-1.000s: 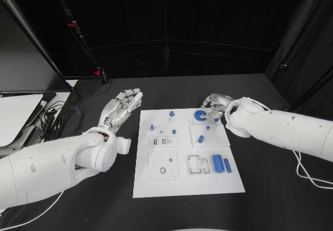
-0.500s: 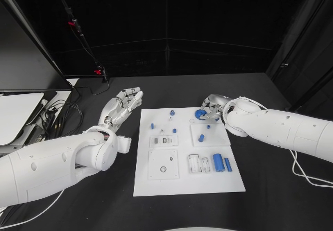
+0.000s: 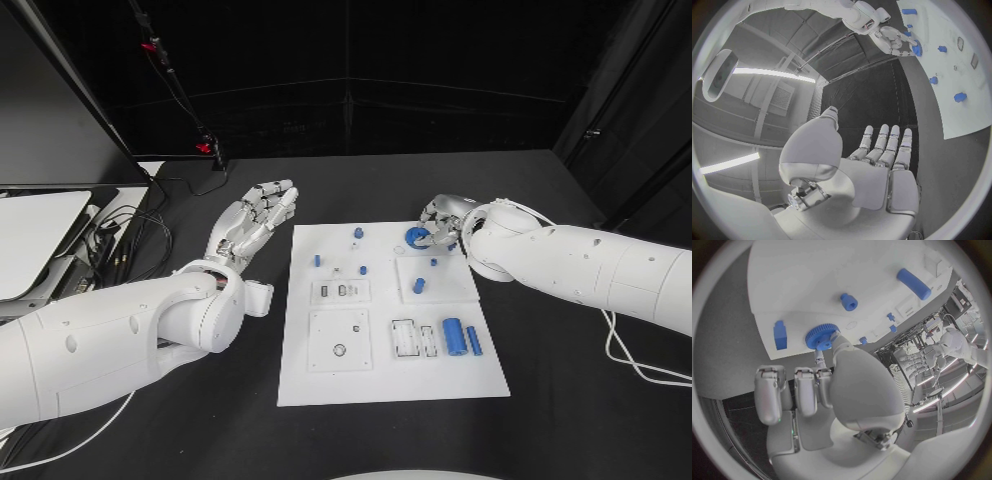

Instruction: Assemble the parts on the task board

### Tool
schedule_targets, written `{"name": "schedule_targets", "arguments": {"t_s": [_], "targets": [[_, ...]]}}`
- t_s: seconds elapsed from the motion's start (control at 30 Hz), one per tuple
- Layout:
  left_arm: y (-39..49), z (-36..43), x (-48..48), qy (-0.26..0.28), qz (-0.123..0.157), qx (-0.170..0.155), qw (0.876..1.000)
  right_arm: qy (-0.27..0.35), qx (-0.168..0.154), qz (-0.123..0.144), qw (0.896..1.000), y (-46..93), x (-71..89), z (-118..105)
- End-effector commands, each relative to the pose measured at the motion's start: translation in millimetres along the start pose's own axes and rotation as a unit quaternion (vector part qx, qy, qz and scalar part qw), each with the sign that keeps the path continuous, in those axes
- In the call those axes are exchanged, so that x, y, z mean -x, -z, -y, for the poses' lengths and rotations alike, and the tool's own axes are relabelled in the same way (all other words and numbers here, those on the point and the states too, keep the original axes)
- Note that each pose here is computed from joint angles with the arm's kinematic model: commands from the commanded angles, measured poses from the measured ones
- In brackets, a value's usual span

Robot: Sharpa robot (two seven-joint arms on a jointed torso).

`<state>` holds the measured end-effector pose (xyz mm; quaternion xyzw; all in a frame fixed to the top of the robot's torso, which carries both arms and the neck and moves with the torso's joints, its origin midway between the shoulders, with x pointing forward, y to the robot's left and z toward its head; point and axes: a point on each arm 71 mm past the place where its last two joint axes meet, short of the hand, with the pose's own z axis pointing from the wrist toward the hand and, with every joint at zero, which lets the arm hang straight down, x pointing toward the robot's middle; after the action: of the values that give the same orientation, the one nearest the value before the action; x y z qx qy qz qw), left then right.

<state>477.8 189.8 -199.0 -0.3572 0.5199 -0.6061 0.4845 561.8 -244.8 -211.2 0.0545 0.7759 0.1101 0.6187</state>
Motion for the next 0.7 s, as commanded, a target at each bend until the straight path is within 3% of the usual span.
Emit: {"name": "schedule_targets", "arguments": {"t_s": [0.03,0.37,0.7], "targets": [[1.8,19.3,-1.1,0.002,-0.006,-0.13,0.991,0.008,-0.006,-0.007,1.0,0.2,-2.7,-0.7],[1.8,19.2,-1.2,0.002,-0.006,-0.13,0.992,0.007,0.016,0.027,0.999,0.7,1.2,-6.8],[2.2,19.1,0.5,0.001,-0.005,-0.129,0.992,-0.026,0.071,0.099,0.992,9.0,11.0,-18.3]]}}
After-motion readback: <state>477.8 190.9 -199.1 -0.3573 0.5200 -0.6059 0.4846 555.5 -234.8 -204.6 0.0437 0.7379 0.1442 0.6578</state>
